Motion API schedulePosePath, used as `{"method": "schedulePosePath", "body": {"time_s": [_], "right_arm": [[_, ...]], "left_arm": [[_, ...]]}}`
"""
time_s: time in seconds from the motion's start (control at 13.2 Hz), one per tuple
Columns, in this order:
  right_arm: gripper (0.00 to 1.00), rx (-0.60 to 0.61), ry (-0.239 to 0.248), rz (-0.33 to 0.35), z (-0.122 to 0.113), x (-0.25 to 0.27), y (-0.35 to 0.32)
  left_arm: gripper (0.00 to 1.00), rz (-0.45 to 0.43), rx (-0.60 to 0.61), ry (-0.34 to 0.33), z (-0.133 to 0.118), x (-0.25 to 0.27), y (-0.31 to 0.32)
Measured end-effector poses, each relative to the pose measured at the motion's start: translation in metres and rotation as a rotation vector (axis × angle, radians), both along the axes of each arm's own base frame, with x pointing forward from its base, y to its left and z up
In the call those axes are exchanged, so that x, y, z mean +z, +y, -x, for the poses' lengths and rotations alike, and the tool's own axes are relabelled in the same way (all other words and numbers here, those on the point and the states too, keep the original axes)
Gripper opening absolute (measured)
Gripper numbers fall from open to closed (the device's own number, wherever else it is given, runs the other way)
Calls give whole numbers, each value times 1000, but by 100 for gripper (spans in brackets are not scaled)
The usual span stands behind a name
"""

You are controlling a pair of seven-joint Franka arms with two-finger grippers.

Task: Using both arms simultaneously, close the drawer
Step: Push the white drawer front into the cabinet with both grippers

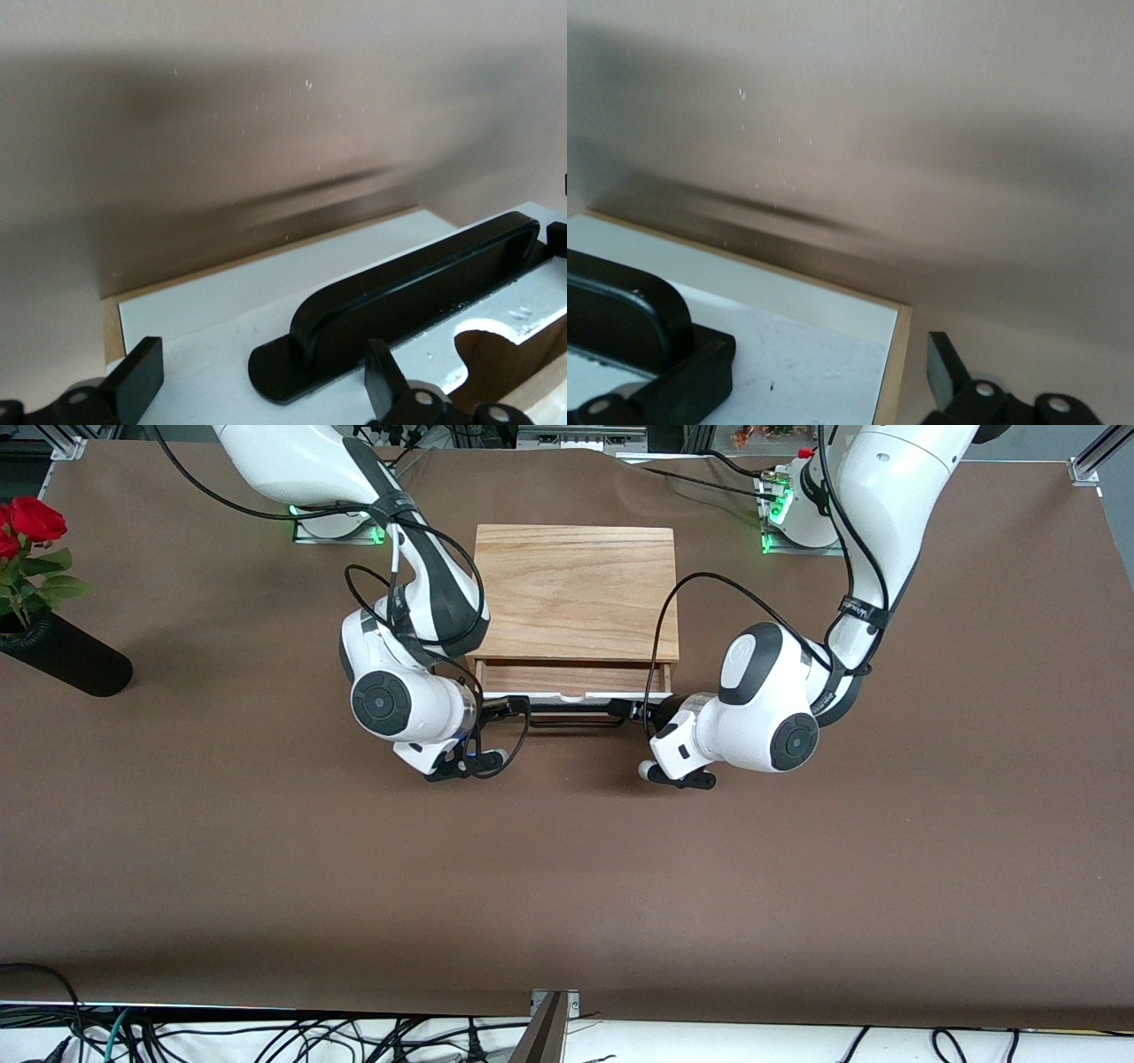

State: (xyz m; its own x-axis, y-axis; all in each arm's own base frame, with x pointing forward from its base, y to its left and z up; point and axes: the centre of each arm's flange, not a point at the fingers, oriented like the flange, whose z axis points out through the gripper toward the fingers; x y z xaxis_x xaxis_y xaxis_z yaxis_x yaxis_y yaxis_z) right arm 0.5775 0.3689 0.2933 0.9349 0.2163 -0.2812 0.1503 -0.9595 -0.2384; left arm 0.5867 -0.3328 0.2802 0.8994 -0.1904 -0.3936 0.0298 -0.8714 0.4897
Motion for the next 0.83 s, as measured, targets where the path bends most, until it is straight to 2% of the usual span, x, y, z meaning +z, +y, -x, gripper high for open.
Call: {"method": "schedulePosePath", "body": {"time_s": [0.38, 0.68, 0.83], "right_arm": [[100, 28, 68, 21, 12, -4, 2], [100, 55, 136, 46, 24, -12, 4], [100, 57, 152, 54, 26, -19, 4]], "left_arm": [[100, -6, -35, 55, 15, -6, -5], [100, -21, -62, 90, 38, -7, -7], [100, -24, -60, 77, 42, -4, -5]]}}
